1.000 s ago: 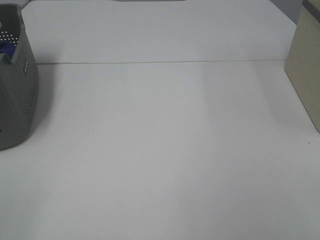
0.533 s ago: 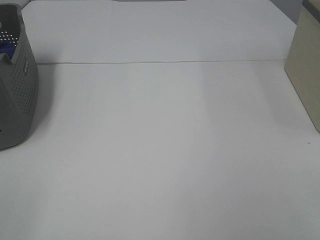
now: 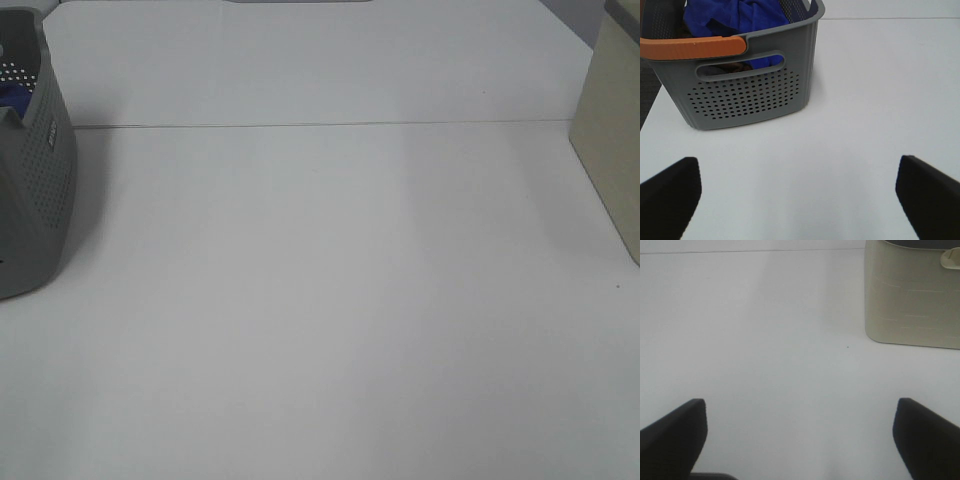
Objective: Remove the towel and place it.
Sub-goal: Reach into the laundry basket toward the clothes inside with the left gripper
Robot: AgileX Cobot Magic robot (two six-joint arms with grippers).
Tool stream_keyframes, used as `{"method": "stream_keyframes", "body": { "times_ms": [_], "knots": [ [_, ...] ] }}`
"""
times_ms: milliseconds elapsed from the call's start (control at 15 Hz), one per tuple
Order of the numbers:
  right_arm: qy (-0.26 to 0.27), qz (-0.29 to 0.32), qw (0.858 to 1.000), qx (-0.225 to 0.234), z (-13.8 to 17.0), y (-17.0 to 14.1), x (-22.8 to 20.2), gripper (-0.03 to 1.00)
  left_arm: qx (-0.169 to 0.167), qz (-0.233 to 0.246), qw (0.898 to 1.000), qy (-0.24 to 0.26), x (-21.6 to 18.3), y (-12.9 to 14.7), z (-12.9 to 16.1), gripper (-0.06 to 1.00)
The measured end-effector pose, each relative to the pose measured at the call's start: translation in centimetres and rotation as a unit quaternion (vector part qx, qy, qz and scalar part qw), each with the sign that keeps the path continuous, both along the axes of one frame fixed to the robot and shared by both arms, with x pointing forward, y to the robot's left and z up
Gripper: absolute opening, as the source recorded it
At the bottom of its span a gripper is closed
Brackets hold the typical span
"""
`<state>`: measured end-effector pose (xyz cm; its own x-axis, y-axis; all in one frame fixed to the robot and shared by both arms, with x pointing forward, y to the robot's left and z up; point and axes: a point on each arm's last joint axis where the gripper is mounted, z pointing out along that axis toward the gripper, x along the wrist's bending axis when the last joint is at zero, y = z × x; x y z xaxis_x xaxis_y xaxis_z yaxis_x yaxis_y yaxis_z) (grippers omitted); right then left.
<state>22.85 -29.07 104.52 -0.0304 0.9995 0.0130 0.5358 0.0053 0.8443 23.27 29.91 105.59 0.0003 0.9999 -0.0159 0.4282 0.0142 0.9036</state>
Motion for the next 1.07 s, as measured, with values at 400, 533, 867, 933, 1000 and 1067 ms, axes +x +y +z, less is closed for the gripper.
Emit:
{"method": "stream_keyframes", "body": {
  "times_ms": [400, 533, 867, 933, 1000, 1067],
  "knots": [
    [0.0, 0.0, 1.0, 0.0, 0.0, 0.0, 0.0, 0.97, 0.0, 0.0, 1.0, 0.003, 0.1, 0.0, 0.0, 0.99],
    [0.0, 0.0, 1.0, 0.0, 0.0, 0.0, 0.0, 0.97, 0.015, -0.01, 0.999, 0.042, 0.9, 0.0, 0.7, 0.99],
    [0.0, 0.0, 1.0, 0.0, 0.0, 0.0, 0.0, 0.97, 0.122, -0.062, 0.984, 0.111, 5.1, 0.3, 5.7, 0.99],
    [0.0, 0.0, 1.0, 0.0, 0.0, 0.0, 0.0, 0.97, 0.148, -0.067, 0.981, 0.107, 6.1, 0.5, 7.1, 0.99],
    [0.0, 0.0, 1.0, 0.0, 0.0, 0.0, 0.0, 0.97, 0.177, -0.071, 0.977, 0.098, 7.2, 0.7, 8.3, 0.99],
    [0.0, 0.0, 1.0, 0.0, 0.0, 0.0, 0.0, 0.97, 0.247, -0.077, 0.963, 0.075, 9.7, 1.2, 10.1, 0.99]
  ]
}}
